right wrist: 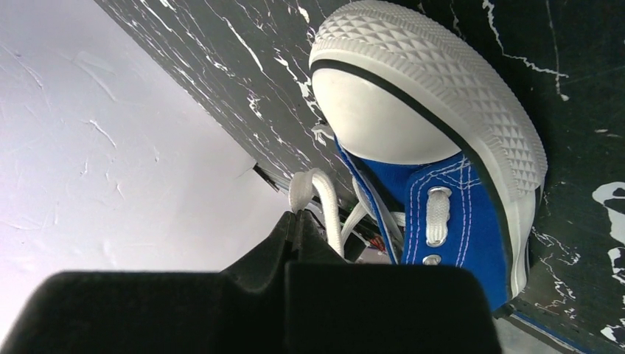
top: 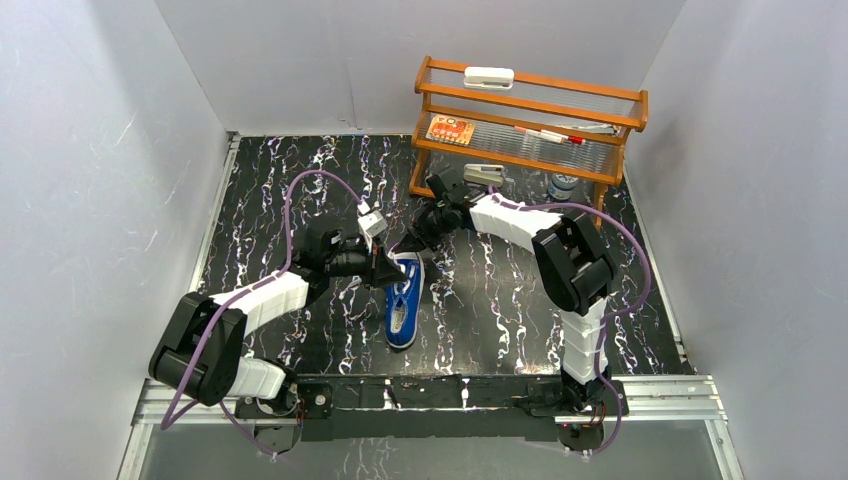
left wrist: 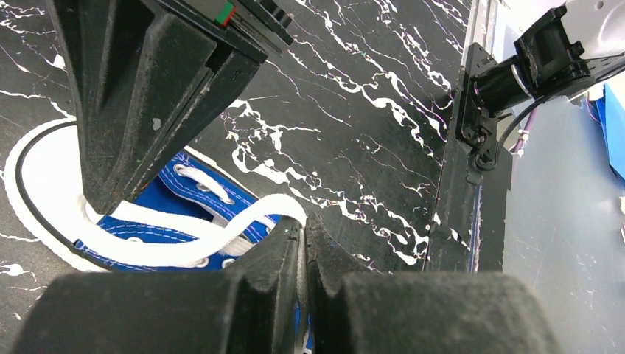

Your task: Tie the shoes

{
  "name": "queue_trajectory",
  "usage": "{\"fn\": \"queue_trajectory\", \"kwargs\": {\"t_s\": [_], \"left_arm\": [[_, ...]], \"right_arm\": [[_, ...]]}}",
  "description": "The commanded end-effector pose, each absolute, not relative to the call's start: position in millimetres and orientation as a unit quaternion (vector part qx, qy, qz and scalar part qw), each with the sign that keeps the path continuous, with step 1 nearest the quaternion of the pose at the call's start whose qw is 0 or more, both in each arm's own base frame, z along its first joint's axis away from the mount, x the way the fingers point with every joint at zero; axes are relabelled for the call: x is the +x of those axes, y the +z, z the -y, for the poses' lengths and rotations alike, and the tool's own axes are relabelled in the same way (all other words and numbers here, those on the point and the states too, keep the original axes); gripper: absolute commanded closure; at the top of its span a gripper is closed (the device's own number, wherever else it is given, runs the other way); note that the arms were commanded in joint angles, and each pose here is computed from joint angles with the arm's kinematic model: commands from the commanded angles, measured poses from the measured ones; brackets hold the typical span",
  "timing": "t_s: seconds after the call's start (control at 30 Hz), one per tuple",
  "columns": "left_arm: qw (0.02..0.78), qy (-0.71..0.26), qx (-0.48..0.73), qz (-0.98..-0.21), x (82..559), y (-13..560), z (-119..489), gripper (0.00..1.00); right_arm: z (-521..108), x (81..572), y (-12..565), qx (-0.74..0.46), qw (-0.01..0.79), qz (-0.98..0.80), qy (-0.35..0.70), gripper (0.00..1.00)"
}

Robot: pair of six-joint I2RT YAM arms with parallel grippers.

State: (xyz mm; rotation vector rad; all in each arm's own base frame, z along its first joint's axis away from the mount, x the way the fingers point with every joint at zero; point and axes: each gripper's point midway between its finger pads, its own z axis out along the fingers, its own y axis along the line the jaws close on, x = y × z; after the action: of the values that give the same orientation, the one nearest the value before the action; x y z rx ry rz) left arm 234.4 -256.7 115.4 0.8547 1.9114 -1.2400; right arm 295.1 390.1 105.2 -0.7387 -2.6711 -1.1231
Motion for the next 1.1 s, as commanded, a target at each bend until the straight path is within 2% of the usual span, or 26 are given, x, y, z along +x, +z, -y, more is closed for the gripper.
{"fn": "queue_trajectory", "kwargs": {"t_s": [0.0,0.3,0.4,0.63,1.07], "left_arm": [[0.393,-0.481,0.351,-0.701,240.2,139.5,260.8,0.97],[0.396,-0.472,0.352,-0.705,244.0,138.6,260.2,0.97],[0.396,-0.47,0.352,-0.706,243.0,138.3,259.4,0.97],[0.389,-0.47,0.352,-0.71,240.6,136.3,258.3,0.97],[0.375,-0.48,0.351,-0.711,237.8,138.1,259.2,0.97]], "right_arm": [[-389.1,293.2,121.8,-0.264,0.077,0.885,-0.377,1.0],[-375.0,275.3,123.5,-0.257,0.095,0.895,-0.352,1.0],[-369.5,281.4,122.3,-0.239,0.075,0.903,-0.349,1.0],[-371.8,268.2,114.1,-0.141,0.113,0.915,-0.362,1.0],[-367.6,280.6,121.3,0.054,0.05,0.911,-0.406,1.0]]}}
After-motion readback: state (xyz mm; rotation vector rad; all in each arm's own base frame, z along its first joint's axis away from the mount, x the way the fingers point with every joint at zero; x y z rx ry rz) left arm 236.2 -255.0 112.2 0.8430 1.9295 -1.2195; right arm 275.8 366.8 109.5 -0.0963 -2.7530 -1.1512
